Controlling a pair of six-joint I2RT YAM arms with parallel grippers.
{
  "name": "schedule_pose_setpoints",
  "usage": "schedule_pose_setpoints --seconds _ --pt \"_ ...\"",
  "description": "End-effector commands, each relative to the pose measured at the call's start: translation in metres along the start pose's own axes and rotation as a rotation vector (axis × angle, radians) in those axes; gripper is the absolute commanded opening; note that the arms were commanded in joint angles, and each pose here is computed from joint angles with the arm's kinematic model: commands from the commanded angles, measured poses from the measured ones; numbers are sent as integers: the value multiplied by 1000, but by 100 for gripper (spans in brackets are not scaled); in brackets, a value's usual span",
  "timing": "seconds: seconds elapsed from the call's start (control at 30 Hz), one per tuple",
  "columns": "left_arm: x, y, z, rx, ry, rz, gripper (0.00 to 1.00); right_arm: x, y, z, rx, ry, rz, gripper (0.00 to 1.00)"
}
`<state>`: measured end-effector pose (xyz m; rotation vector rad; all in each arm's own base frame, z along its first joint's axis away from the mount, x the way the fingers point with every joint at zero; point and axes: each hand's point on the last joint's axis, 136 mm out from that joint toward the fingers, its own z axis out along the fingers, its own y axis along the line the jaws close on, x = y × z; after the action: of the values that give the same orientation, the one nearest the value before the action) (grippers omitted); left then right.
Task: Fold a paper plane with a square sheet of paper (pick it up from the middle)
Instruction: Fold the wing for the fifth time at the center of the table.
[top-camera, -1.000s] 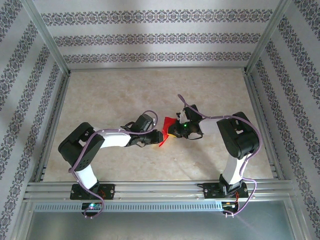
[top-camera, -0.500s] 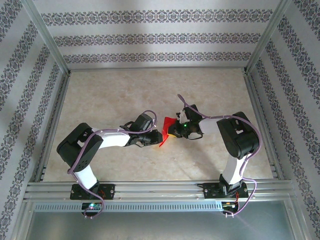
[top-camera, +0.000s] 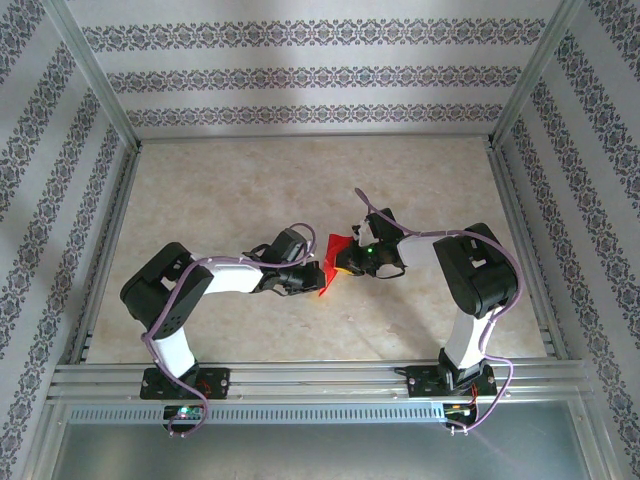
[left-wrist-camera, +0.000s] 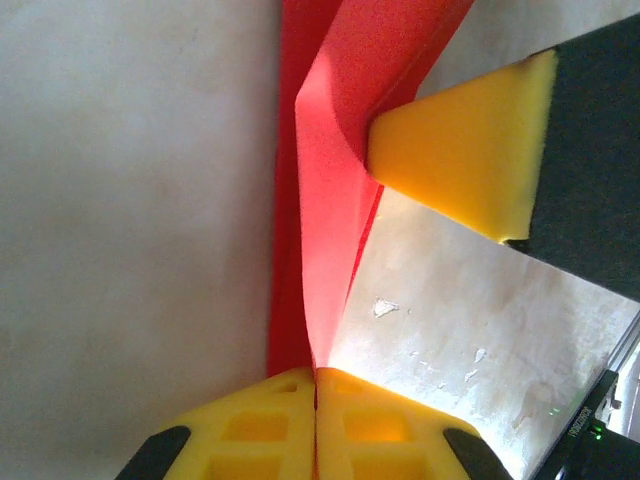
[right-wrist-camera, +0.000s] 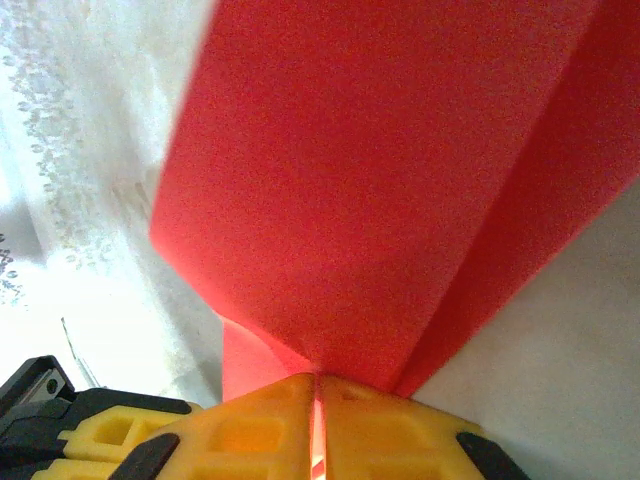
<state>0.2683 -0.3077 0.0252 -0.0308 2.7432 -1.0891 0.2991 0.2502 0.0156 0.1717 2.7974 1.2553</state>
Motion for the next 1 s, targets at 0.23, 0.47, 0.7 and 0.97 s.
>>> schedule_pose_setpoints --seconds 0.23,0.47,0.7,0.97 --pt "5 6 5 0 18 -15 7 11 -33 12 127 23 77 13" --pt "2 1 -6 -10 -2 -12 13 13 -37 12 144 28 91 13" --pt "2 -1 -20 -24 -14 -4 18 13 -38 12 150 30 95 13" --pt "12 8 -14 -33 23 -18 17 13 -37 11 150 28 94 13"
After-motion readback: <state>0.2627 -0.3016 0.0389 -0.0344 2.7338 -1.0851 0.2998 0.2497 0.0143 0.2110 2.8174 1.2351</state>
